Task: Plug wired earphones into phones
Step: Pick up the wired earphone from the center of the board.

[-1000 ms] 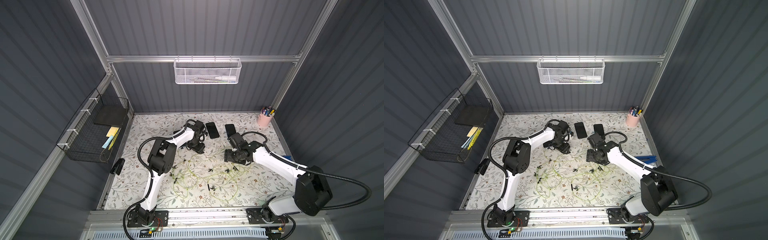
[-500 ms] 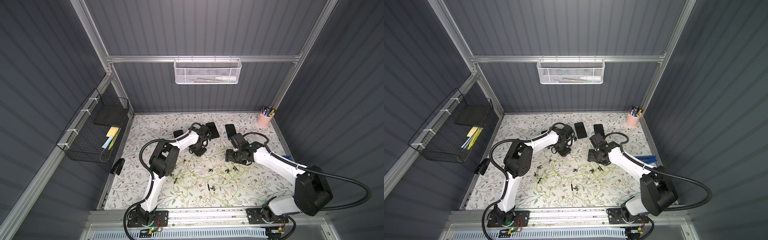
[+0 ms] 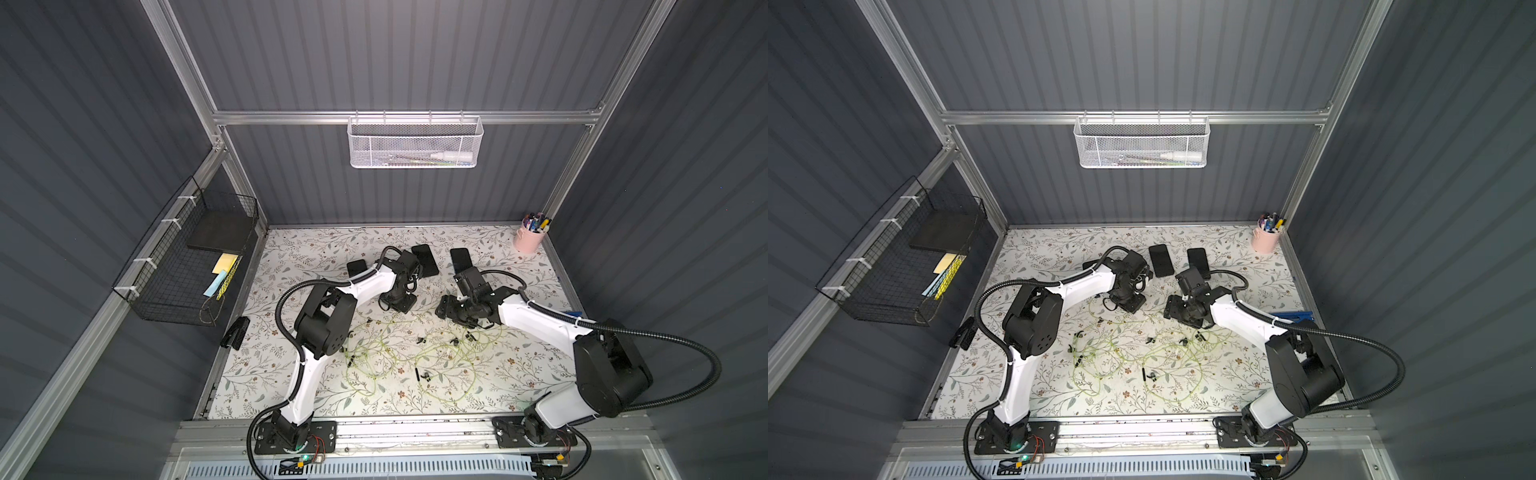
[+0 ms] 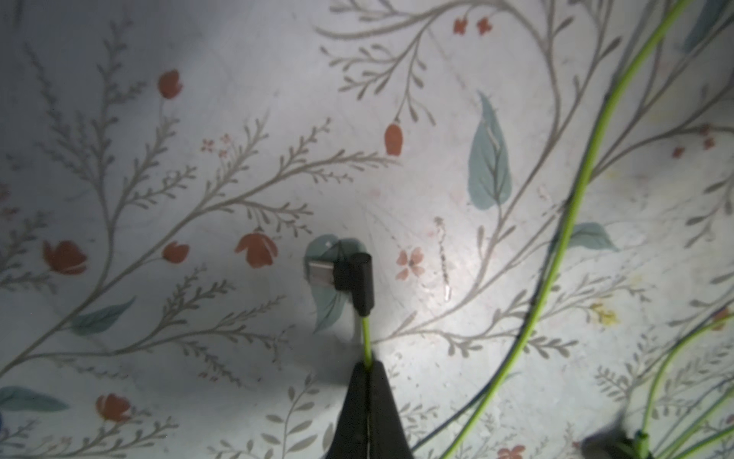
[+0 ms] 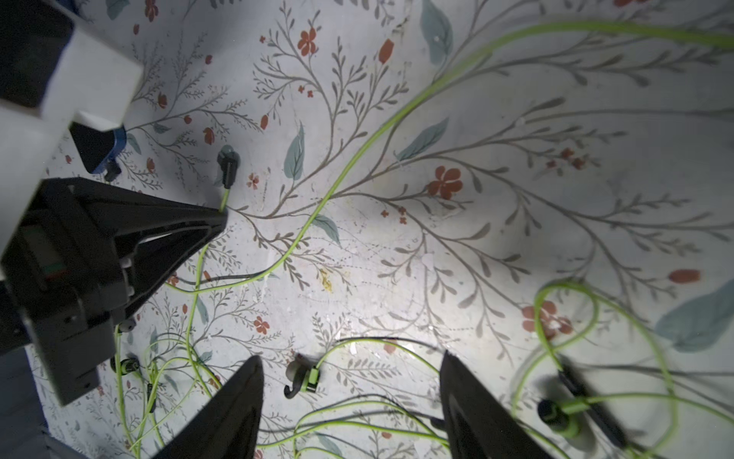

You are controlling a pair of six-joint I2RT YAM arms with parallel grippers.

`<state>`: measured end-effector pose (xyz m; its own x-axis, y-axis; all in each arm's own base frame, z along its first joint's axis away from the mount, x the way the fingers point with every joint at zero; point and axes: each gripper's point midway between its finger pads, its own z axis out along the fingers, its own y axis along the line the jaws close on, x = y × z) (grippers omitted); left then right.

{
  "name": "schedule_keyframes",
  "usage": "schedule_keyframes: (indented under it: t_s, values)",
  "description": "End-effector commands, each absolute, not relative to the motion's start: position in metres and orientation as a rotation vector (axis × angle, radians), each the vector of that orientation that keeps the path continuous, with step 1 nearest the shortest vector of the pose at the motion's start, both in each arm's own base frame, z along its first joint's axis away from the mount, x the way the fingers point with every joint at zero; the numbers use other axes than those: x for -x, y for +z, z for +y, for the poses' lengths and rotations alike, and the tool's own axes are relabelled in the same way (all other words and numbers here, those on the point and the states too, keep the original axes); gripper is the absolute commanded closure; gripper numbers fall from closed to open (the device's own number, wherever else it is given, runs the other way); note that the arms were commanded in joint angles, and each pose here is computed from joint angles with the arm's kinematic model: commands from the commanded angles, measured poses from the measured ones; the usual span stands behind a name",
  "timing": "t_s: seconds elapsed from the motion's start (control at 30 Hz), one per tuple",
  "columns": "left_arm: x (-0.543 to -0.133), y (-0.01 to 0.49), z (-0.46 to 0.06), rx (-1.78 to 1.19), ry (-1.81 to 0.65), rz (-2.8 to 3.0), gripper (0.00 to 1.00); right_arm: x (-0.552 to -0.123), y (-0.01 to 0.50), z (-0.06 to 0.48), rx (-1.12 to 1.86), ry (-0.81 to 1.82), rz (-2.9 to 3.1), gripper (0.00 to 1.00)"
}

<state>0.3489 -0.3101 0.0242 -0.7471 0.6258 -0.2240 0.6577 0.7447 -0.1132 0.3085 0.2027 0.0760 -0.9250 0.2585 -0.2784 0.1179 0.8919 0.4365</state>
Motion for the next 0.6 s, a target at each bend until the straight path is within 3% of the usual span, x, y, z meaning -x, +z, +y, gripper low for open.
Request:
schedule_keyframes:
  t_s: [0.0, 0.37, 0.57]
  values:
    - [-0.343, 0.026, -0.318, -0.889, -0.411, 2.797, 1.00, -0.318, 0.081, 0.218, -0.328, 0.724, 2.677, 0.30]
    - [-0.352, 0.069, -0.312, -0.667, -0.488, 2.669, 1.00, -0.336, 0.072, 0.241, -0.399, 0.851, 2.644, 0.37]
    - [-0.341, 0.066, -0.304, -0.626, -0.502, 2.672, 1.00, -0.347, 0.070, 0.261, -0.384, 0.932, 2.627, 0.43]
